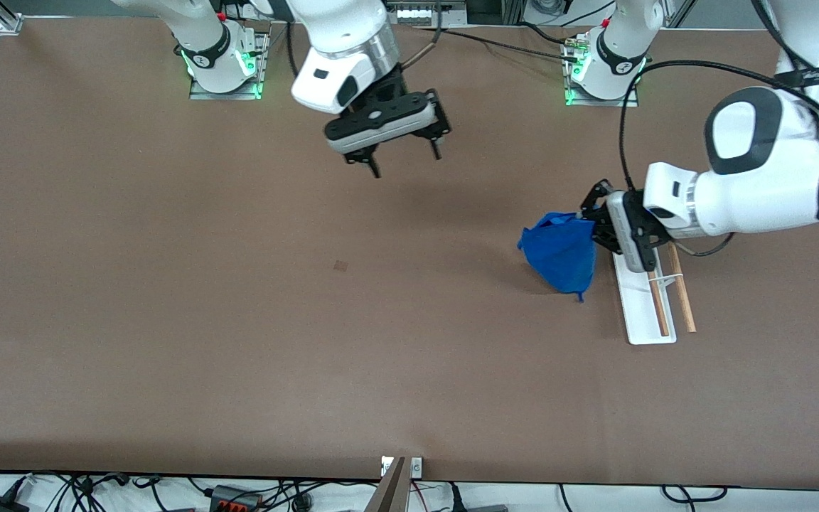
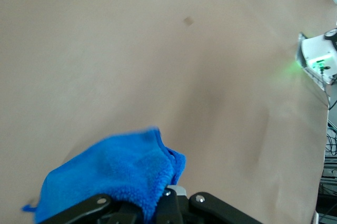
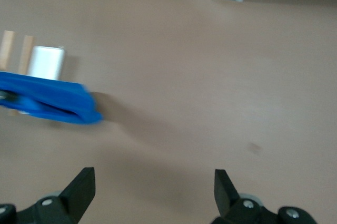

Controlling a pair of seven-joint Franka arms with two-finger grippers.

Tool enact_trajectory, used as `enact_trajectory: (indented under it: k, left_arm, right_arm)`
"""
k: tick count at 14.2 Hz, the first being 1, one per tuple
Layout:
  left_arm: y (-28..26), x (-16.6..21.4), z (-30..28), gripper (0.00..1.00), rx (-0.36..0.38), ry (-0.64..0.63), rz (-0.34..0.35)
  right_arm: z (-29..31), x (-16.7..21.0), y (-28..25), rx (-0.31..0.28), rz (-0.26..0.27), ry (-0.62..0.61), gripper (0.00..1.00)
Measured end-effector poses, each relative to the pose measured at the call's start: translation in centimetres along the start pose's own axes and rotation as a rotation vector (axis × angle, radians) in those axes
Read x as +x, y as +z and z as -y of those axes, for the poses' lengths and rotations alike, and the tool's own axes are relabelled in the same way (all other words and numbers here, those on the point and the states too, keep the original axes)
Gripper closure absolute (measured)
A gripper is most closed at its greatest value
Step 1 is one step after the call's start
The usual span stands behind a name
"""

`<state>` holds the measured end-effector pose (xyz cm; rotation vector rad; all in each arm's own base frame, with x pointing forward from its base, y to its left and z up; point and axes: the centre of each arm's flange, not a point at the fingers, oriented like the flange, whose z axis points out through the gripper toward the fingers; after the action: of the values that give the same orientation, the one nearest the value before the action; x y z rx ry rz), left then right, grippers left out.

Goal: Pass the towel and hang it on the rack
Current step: 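Drape the towel over the wooden dowels with the left gripper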

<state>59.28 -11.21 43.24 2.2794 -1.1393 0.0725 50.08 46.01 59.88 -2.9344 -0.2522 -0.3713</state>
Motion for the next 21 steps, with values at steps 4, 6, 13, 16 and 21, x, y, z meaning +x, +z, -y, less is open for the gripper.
enact_trajectory:
  k: [4,6,13,16,21]
  left_arm:
    - [-2.3,-3.4,2.5,0.98,0.061,-0.128,0.079]
    - [-3.5,-5.6,4.1,0.98,0.067,-0.175,0.086]
    - [-5.7,-13.4,10.0,0.98,0.097,-0.235,0.129]
    - [-5.7,-15.7,11.9,0.98,0.101,-0.22,0.157]
    - [-8.1,-18.9,16.2,0.98,0.139,-0.165,0.169]
  right_arm:
    - [-9.8,3.7,-0.3,-0.138,0.046,0.131,0.0]
    - [-15.2,5.0,0.6,-0.192,0.098,0.189,0.0]
    - [-28.6,6.2,6.7,-0.299,0.265,0.354,0.0]
    - [-34.1,7.0,6.1,-0.295,0.26,0.365,0.0]
    - [-47.5,6.9,0.4,-0.25,0.221,0.307,0.0]
